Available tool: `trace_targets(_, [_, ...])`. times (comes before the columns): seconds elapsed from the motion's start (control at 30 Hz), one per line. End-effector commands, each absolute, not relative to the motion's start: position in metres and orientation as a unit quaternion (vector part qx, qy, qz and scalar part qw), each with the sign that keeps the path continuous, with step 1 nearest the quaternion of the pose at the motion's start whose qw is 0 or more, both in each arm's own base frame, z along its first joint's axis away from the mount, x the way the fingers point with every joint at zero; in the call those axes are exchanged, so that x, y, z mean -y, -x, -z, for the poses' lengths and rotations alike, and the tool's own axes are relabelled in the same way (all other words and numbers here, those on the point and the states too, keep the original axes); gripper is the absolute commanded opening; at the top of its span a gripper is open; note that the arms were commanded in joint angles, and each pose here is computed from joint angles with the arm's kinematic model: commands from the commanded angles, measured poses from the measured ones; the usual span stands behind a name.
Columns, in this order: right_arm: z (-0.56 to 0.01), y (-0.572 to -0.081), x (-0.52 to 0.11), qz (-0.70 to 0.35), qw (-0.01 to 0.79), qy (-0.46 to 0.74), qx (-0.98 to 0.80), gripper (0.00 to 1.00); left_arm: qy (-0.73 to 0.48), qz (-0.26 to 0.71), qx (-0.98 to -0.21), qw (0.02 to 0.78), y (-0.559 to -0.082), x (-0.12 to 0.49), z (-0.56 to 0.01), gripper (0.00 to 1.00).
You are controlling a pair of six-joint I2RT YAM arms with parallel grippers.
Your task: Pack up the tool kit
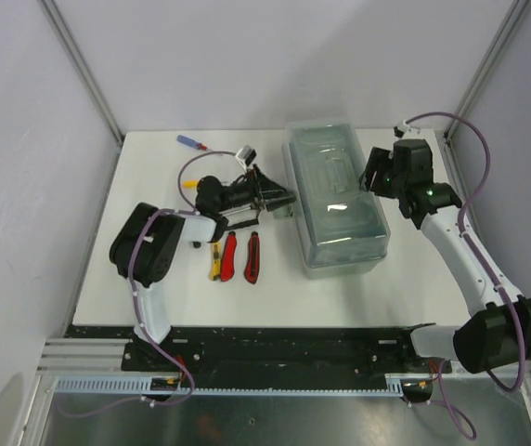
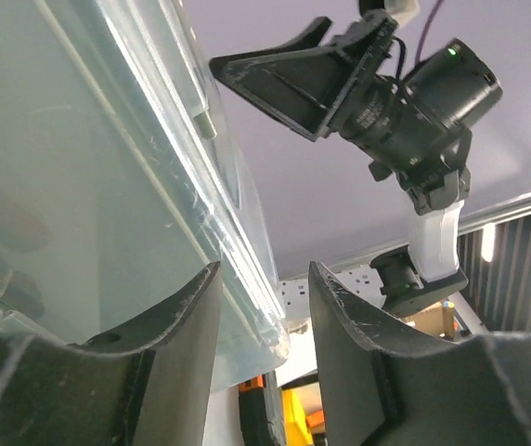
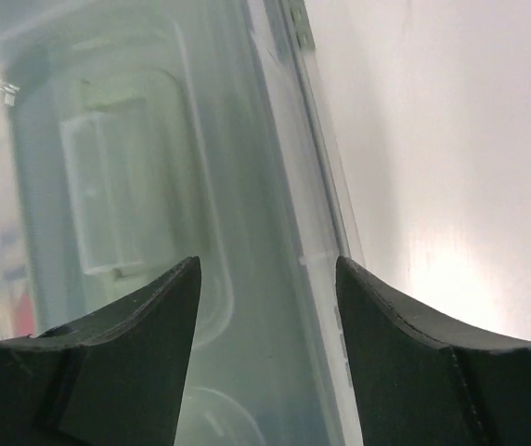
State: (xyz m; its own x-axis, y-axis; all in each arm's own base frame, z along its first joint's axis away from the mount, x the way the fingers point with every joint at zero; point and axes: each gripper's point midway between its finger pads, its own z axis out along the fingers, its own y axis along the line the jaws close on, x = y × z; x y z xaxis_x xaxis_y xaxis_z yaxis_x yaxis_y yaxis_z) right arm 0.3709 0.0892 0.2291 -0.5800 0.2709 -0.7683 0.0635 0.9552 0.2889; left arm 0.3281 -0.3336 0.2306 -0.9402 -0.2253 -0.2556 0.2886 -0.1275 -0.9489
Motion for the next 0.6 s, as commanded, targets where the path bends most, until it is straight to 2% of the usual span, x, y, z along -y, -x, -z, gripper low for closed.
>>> trace_targets(0.0, [-0.332, -0.372, -0.082, -0.062, 0.580, -0.050, -0.811, 0.66, -0.080, 0.756, -0.588, 0.276, -0.334, 0.296, -0.281, 0.50])
trace_targets(0.1, [-0.375, -0.361, -0.096, -0.045, 0.628, -0.014, -0.777, 0.71, -0.072, 0.745, -0.587, 0.310, -0.350, 0.275, -0.289, 0.57])
trace_targets(0.17, [-0.392, -0.352, -0.117, -0.038, 0.645, 0.023, -0.763, 0.76, -0.064, 0.729, -0.597, 0.328, -0.361, 0.265, -0.286, 0.72])
trace_targets(0.2, [-0.396, -0.349, -0.128, -0.034, 0.648, 0.038, -0.760, 0.78, -0.057, 0.716, -0.610, 0.334, -0.367, 0.262, -0.280, 0.86])
trace_targets(0.27, [-0.395, -0.346, -0.153, -0.012, 0.644, 0.084, -0.761, 0.85, -0.048, 0.682, -0.642, 0.348, -0.379, 0.259, -0.262, 0.96])
trace_targets(0.4, [-0.381, -0.342, -0.197, 0.052, 0.624, 0.158, -0.764, 0.94, 0.009, 0.613, -0.718, 0.328, -0.396, 0.252, -0.203, 0.99])
trace_targets(0.57, [-0.358, -0.344, -0.236, 0.056, 0.597, 0.193, -0.776, 0.95, 0.087, 0.555, -0.770, 0.302, -0.400, 0.240, -0.141, 0.96])
